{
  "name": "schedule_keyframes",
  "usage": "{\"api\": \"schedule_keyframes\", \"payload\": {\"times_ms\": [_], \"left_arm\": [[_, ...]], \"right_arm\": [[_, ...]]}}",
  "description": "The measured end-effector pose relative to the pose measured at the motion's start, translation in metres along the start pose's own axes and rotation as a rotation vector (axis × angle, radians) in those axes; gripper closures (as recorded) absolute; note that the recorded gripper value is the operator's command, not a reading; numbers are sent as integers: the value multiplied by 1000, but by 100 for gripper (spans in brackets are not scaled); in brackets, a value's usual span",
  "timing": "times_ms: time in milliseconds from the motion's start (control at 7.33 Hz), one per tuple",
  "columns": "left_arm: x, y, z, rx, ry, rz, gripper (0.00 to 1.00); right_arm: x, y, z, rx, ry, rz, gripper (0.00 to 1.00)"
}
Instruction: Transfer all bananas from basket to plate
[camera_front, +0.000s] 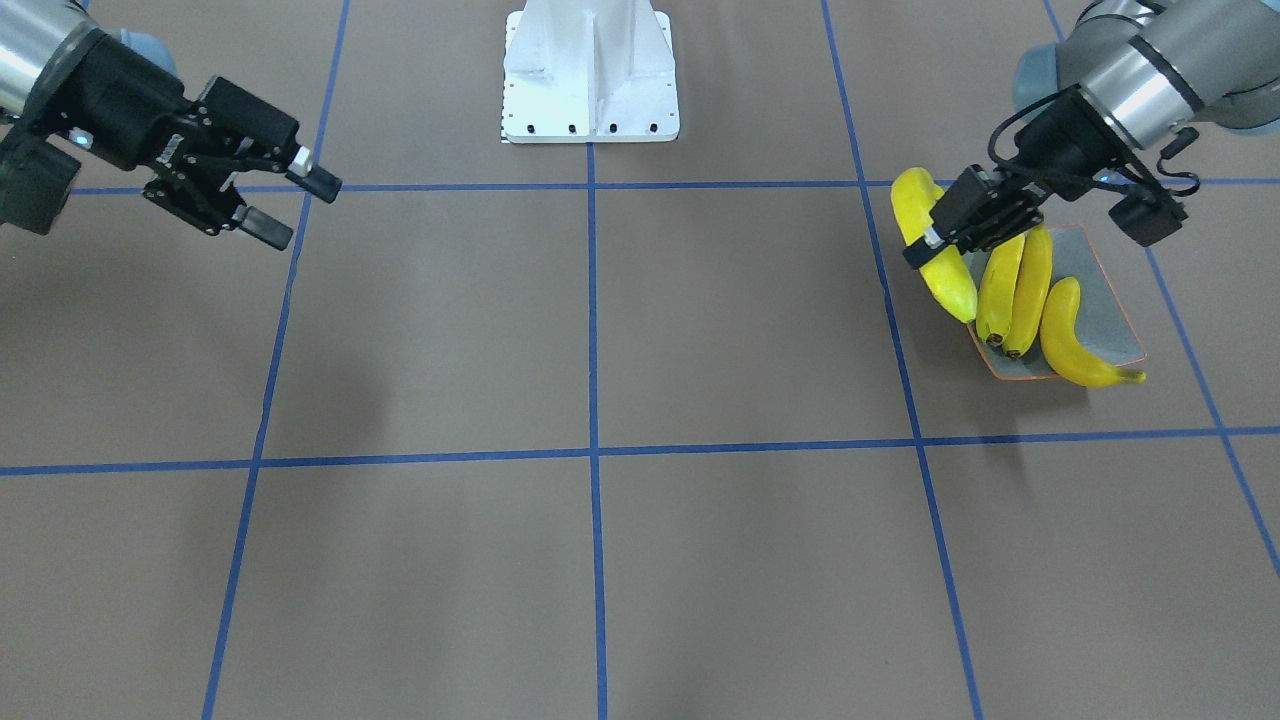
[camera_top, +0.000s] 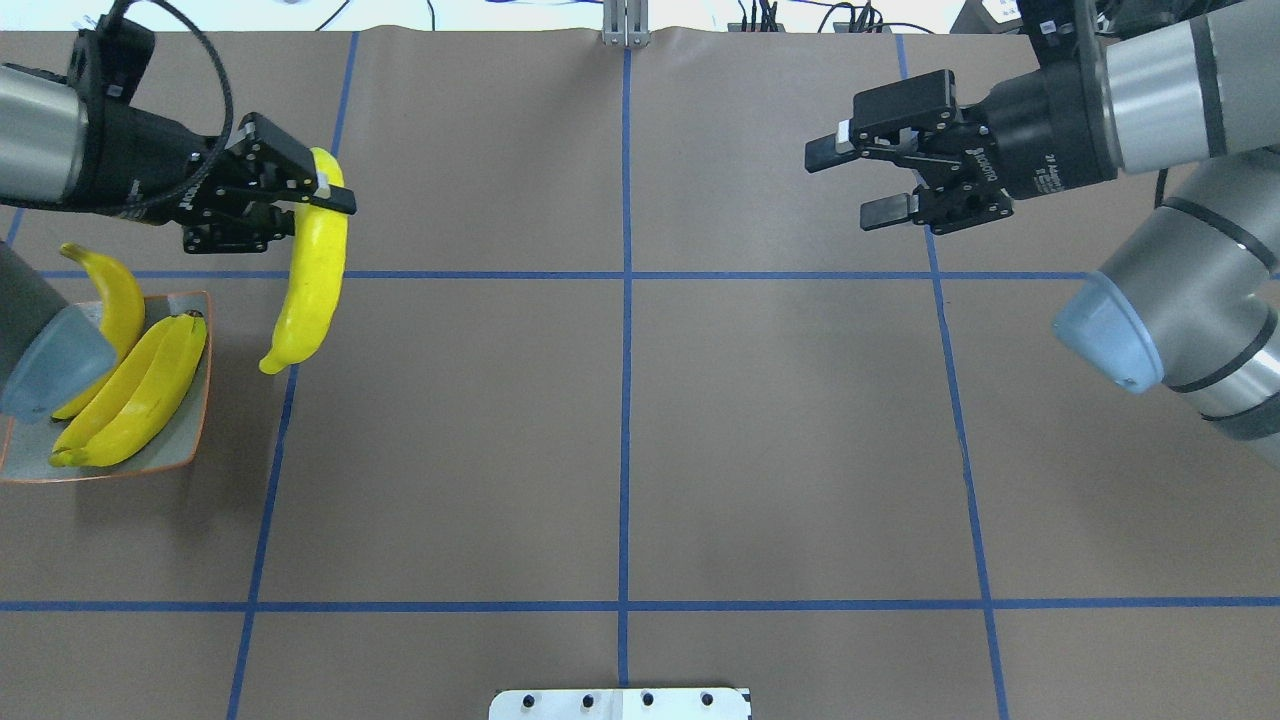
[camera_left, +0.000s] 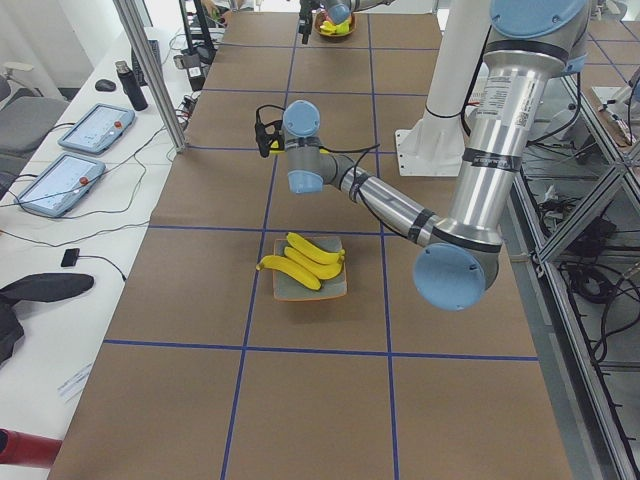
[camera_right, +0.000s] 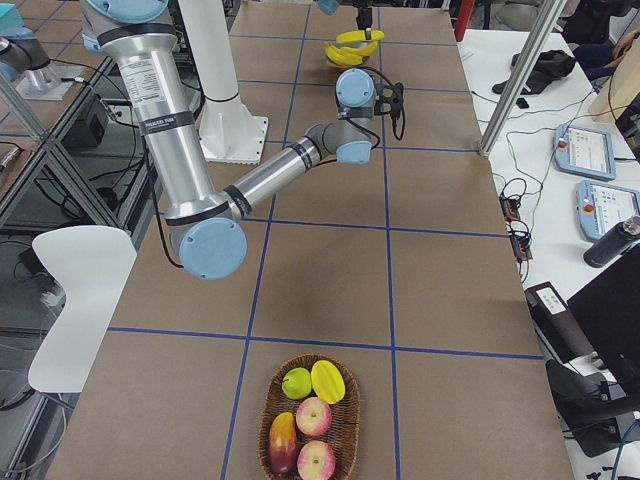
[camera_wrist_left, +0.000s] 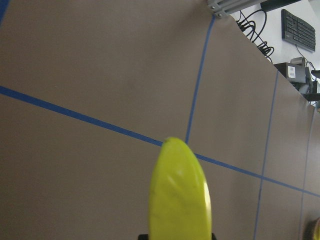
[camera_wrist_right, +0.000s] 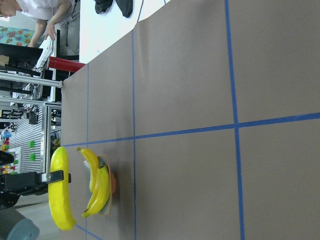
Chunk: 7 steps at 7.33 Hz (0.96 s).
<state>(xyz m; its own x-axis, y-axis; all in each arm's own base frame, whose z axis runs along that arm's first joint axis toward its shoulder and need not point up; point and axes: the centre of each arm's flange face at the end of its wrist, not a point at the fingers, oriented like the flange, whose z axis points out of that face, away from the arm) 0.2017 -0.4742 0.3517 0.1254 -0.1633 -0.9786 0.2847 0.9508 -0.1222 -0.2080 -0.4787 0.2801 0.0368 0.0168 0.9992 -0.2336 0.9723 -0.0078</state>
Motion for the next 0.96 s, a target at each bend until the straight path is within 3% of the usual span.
{"api": "schedule_keyframes", "payload": {"times_ms": [273,546,819,956], "left_arm": [[-63,-13,-16,103,-139,86,100],[-114,-22,-25,211,-380,178,100],[-132,-14,-39,238,-633,236,100],[-142,-9,-38,227,-716,232,100]], "right_arm": [[68,-21,-29,64,101,-68,0],[108,-33,-57,120,162,-88,0],[131,-33,-67,149,202,-101,0],[136,-33,-68,153,211,-100,0]]}}
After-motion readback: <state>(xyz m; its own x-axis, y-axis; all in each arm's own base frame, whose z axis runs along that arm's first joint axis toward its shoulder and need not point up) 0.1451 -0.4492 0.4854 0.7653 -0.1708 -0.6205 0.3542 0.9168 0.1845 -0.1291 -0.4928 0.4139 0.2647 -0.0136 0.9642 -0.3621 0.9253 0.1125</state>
